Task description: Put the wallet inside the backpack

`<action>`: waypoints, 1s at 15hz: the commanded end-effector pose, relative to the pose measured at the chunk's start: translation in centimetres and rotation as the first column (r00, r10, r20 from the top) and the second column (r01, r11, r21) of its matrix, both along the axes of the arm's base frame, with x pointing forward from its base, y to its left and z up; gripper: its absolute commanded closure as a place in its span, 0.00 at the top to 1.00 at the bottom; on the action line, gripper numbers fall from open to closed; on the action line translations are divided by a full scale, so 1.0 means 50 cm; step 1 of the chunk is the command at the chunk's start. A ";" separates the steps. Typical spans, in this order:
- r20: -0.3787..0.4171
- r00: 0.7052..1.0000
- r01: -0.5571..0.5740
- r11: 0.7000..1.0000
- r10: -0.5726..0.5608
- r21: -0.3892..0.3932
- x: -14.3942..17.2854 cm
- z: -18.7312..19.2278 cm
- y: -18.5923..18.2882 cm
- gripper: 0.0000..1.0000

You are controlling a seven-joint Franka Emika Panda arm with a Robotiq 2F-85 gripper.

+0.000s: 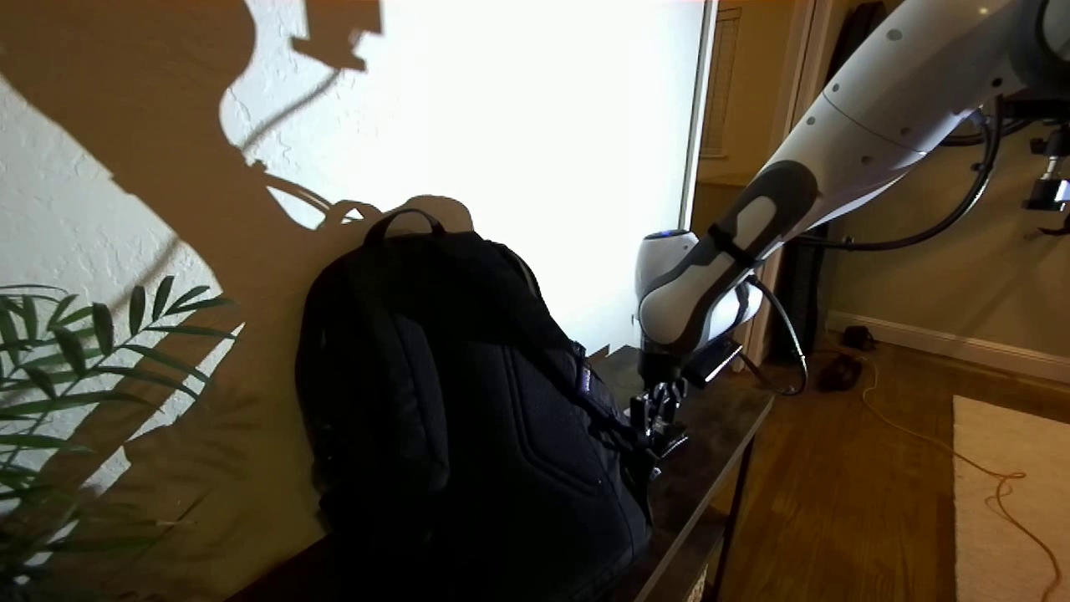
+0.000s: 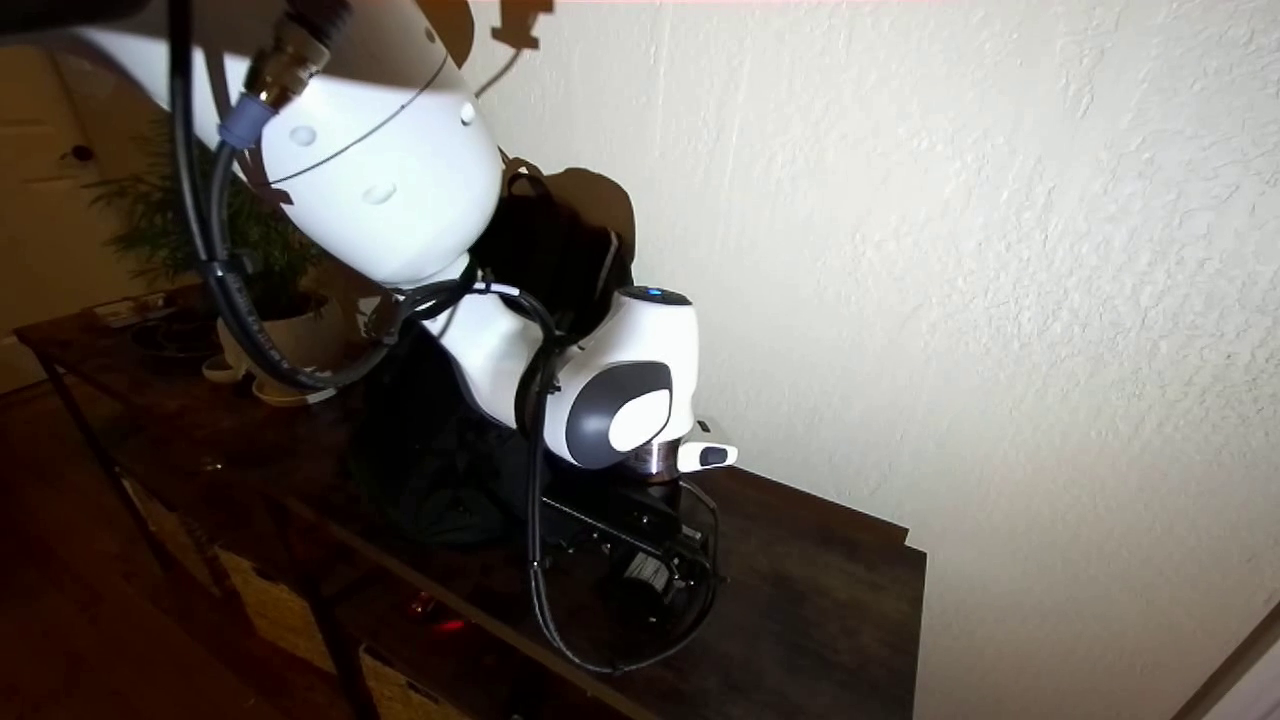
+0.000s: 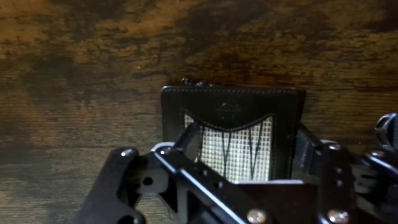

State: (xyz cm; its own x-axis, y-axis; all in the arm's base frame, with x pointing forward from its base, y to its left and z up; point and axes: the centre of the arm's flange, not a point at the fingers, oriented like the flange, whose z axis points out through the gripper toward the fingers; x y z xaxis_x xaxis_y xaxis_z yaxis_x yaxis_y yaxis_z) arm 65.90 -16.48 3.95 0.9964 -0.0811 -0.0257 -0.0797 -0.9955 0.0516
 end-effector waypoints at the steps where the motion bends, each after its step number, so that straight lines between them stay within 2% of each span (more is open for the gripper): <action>1: -0.019 1.000 -0.022 1.000 0.022 0.005 -0.004 -0.012 -0.001 0.42; 6: -0.015 1.000 -0.024 1.000 0.024 0.007 -0.005 -0.008 0.006 0.08; 8: -0.013 1.000 -0.028 1.000 0.028 0.006 -0.007 -0.005 0.007 0.02; 9: -0.014 1.000 -0.027 1.000 0.027 0.005 -0.008 -0.002 0.008 0.04; 10: -0.011 1.000 -0.029 1.000 0.029 0.001 -0.009 0.002 0.010 0.31; 12: 0.000 0.999 -0.043 0.999 0.043 -0.002 -0.012 0.027 0.020 0.32; 15: 0.020 0.999 -0.046 0.999 0.046 -0.023 -0.015 0.084 0.032 0.51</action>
